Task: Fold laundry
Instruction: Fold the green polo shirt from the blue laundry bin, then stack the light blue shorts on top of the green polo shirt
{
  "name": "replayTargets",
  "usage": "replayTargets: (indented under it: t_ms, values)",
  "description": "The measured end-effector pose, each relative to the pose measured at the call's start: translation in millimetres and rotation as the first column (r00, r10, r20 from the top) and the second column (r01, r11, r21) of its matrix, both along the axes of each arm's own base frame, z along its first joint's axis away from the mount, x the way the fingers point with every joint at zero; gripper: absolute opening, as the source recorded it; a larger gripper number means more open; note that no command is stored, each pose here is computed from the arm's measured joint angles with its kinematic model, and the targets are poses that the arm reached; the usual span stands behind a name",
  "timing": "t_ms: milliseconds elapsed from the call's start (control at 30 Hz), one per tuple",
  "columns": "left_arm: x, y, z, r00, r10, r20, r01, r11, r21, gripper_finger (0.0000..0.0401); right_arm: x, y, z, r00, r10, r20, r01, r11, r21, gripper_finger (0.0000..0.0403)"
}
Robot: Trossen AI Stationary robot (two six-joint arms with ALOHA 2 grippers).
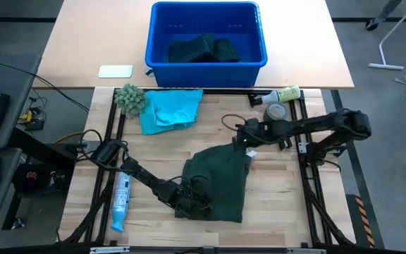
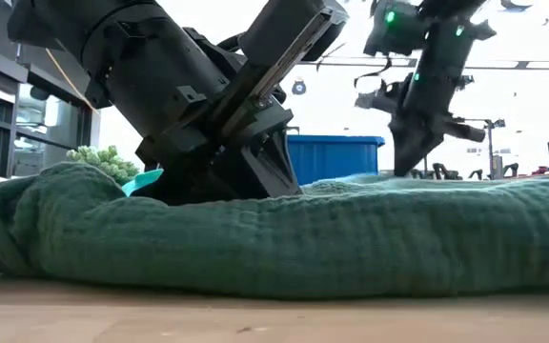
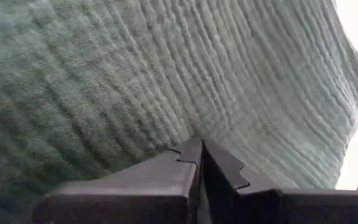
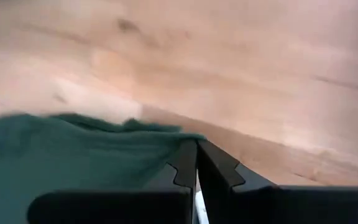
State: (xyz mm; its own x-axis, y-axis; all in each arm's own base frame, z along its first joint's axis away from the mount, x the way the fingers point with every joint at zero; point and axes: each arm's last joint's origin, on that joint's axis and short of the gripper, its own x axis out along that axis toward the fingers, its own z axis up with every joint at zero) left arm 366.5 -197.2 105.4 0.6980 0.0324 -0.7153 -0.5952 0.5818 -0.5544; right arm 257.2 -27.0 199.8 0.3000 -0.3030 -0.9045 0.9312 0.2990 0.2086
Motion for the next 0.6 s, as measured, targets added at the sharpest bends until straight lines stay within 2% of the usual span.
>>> replayTargets:
  t_ms: [133, 300, 400, 500, 600]
  values:
    - [3, 8, 8, 0.999, -0.05, -0.002, 0.05, 0.998, 0.029, 0.0, -14, -1, 29, 0.992, -0.016, 0.124, 0.019, 1.0, -0.023, 0.0]
    - [10, 24, 24, 0.992, -0.124, 0.017, 0.122, 0.99, 0.074, 0.0, -35, 4, 58, 0.972, 0.043, 0.231, -0.041, 0.999, -0.017, 0.0]
    - [14, 38, 44, 0.979, -0.201, 0.042, 0.195, 0.974, 0.112, 0.0, -50, 12, 73, 0.954, 0.064, 0.293, -0.063, 0.998, -0.012, 0.0]
    - [9, 57, 76, 0.97, -0.241, 0.037, 0.227, 0.948, 0.221, 0.0, -63, 19, 83, 0.938, 0.053, 0.343, -0.052, 0.999, -0.012, 0.0]
    - [-8, 93, 105, 0.979, -0.18, -0.09, 0.201, 0.908, 0.369, 0.0, -70, 23, 88, 0.932, 0.041, 0.361, -0.037, 0.999, -0.017, 0.0]
